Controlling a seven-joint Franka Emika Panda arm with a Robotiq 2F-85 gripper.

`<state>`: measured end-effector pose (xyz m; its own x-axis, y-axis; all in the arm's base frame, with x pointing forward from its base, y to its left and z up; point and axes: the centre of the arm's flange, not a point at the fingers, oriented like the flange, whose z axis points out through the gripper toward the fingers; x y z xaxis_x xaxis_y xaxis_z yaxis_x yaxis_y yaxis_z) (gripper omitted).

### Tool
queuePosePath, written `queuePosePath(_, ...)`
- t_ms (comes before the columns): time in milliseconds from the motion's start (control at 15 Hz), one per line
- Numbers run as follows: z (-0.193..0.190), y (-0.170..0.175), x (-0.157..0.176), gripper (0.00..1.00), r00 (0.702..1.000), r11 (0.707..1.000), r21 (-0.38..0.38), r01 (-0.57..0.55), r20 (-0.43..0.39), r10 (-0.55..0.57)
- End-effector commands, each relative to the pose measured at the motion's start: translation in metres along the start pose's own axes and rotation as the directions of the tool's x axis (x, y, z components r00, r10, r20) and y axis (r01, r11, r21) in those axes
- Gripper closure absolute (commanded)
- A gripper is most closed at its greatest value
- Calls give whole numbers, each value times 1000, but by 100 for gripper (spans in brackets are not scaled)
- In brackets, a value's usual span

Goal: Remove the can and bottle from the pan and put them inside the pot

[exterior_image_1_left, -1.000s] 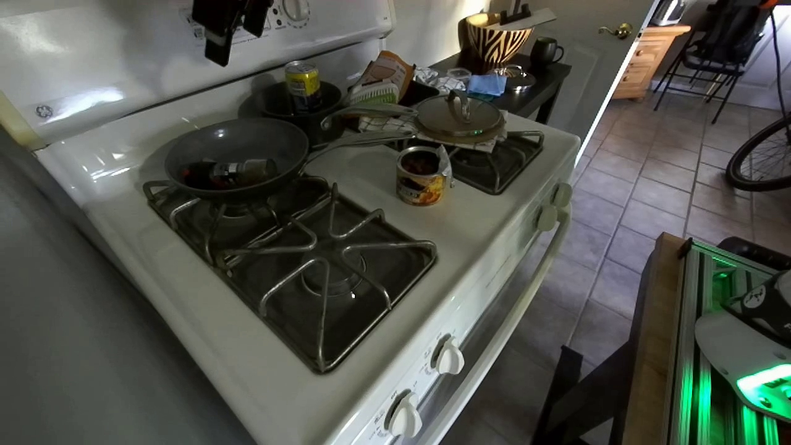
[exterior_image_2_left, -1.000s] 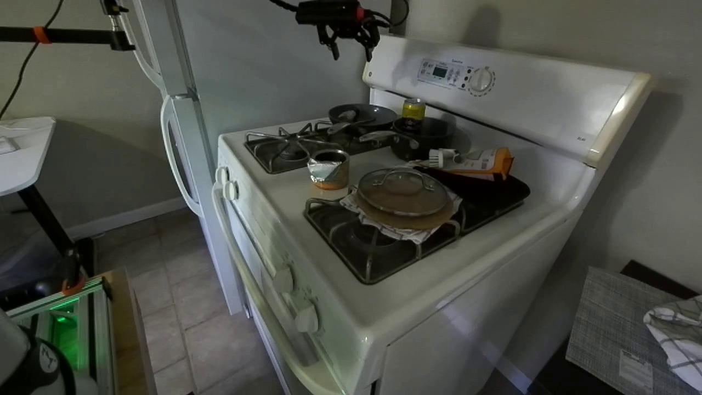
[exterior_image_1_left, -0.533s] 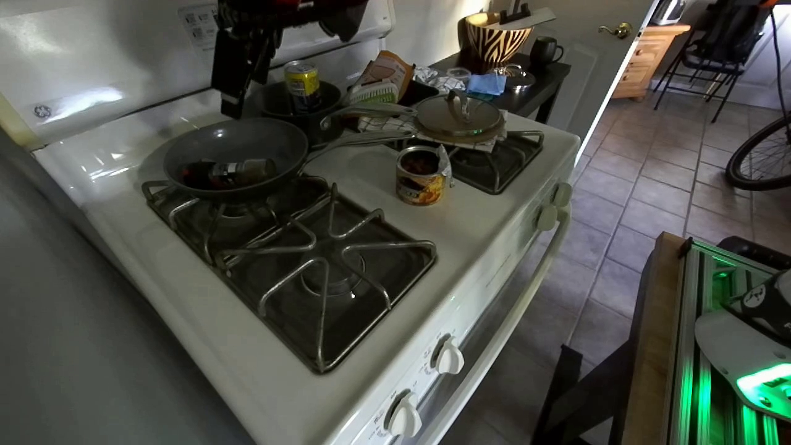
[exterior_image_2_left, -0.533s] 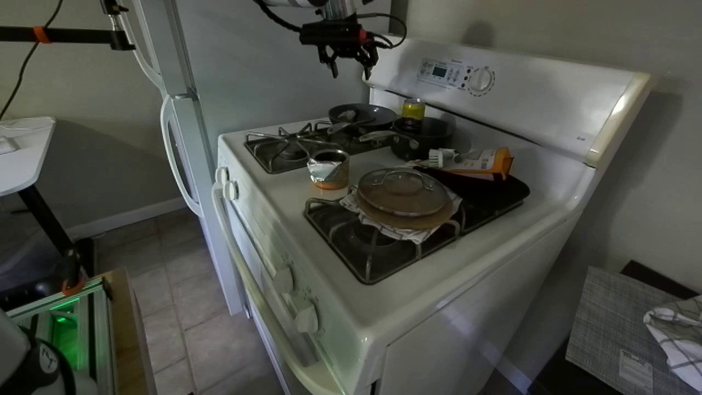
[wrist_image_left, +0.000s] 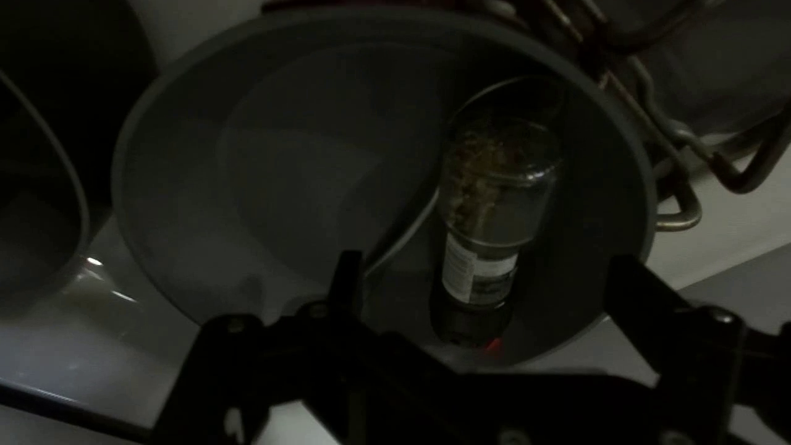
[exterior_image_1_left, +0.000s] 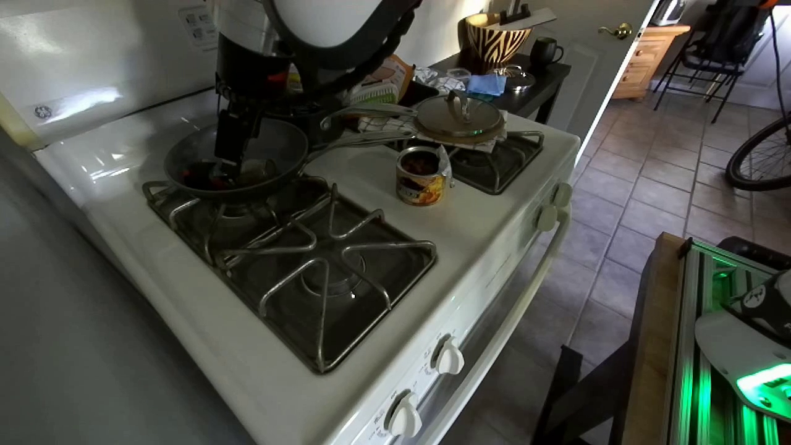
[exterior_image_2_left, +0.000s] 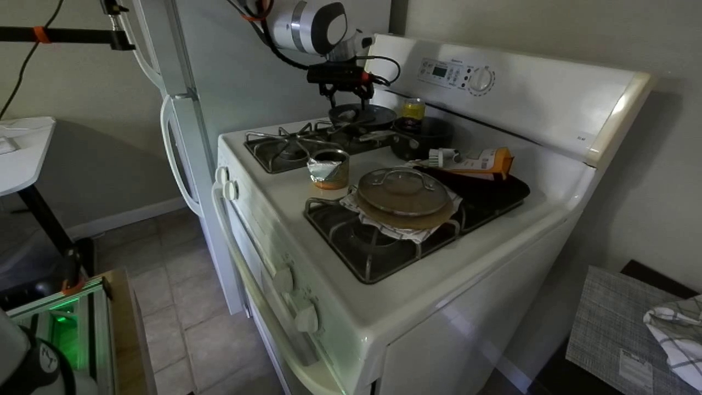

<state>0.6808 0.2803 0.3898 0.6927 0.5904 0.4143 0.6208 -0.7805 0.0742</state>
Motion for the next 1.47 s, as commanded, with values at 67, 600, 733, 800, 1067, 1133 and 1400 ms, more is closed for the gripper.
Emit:
queuePosePath(67,11,-3,14,2,1000,1000,3,28,-8,-28)
queuePosePath(600,26,6,10,29,1000,1000,-17,9,14,-9)
queuePosePath(733,30,7,8,29,1000,1000,-17,10,30,-9)
queuePosePath(800,31,7,7,28,999,1000,-14,11,39,-11)
queuePosePath(1067,36,6,4,53,995,1000,-4,20,94,-19)
queuePosePath(1133,37,6,4,59,994,1000,-5,21,103,-20)
queuePosePath(1400,13,9,12,77,996,1000,-18,4,92,-2)
